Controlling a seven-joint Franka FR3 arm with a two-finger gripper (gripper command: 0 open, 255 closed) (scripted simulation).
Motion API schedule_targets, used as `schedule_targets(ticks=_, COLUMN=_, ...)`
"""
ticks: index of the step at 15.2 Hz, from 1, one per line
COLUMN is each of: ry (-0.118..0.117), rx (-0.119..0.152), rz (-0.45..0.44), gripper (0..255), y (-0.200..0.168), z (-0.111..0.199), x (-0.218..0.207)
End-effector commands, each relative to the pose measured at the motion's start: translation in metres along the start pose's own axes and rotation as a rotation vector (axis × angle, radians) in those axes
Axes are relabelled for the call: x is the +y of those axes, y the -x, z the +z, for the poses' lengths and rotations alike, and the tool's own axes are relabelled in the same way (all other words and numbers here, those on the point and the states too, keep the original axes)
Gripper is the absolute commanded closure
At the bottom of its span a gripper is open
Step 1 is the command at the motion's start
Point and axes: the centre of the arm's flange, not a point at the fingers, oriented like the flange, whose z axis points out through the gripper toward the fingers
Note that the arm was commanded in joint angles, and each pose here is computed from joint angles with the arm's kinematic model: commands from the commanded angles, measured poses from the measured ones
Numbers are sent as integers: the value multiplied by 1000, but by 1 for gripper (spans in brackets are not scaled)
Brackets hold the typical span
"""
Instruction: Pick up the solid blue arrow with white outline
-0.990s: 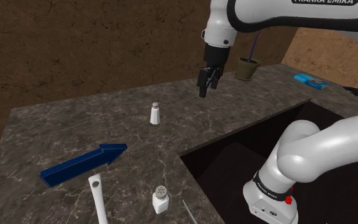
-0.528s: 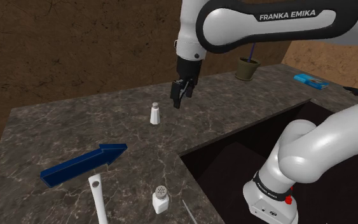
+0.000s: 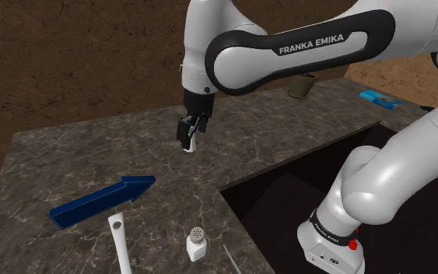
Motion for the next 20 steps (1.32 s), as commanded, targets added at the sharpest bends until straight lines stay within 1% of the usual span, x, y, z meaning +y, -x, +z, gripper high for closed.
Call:
schedule_targets(ticks=1, ry=2, rx=15, rz=-27, gripper=0, y=-18, z=13, x=-20)
schedule_targets(ticks=17, ry=29, rx=127, rz=-239, gripper=0, y=-117, z=97, x=-178)
schedule_targets(ticks=20, ry=30, rx=130, rz=-244, gripper=0, y=-119, z=110, x=-182)
